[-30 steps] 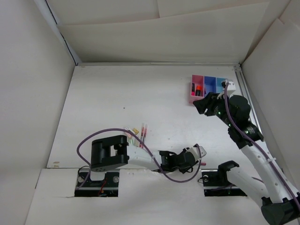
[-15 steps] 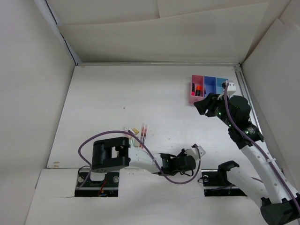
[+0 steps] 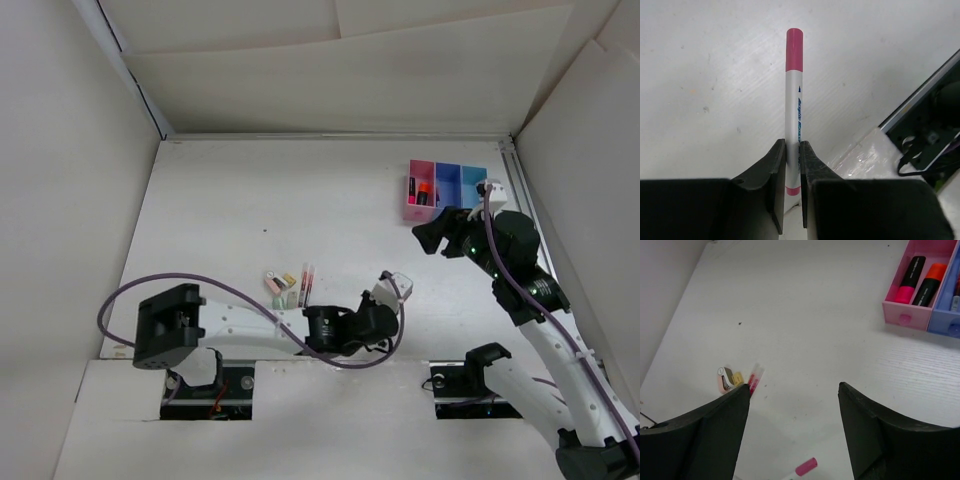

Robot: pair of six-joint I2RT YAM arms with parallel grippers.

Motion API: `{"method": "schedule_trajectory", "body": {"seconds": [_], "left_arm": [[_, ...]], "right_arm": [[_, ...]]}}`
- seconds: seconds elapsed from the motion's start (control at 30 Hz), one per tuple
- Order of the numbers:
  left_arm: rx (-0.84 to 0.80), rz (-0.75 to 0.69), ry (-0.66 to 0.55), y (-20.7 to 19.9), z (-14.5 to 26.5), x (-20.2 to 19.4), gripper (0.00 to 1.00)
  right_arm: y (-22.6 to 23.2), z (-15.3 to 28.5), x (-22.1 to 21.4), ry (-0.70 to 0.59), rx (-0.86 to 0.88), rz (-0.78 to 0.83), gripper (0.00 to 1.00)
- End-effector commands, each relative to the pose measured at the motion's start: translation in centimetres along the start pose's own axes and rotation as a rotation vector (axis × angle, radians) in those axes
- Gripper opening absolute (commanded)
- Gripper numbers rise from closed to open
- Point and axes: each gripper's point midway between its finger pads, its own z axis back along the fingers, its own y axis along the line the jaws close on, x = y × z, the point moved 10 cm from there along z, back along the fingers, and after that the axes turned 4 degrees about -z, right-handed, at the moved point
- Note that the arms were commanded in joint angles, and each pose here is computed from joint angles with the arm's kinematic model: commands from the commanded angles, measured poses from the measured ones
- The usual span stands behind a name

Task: Sort the stationery into containers
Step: Pick up the pen from the corner of the board.

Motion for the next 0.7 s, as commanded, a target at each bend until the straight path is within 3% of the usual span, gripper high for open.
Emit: {"method": "schedule_trajectory", "body": {"seconds": [0.0,0.23,0.5,0.67], "left_arm": [[-0.029,0.162,-0.090,1.0,1.7,3.4,0.00],[-0.109,0.291,-0.221,1.2,3.8,7.3,0.00],[-0.137,0.363,-0.306,0.7,4.6,9.6,0.00],[-0.124,0.399,-0.356,0.8,5.1,10.8,0.00]], "right_arm": [[0.1,0.3,-0.1,0.013,0.031,-0.009,0.76],[1.1,1.6,0.2,0.002,0.123,0.003,0.85],[1.1,0.3,-2.4,0.116,0.266,-0.051,0.85],[0.8,0.2,-2.8,0.128,0.248,-0.058,0.85]]}}
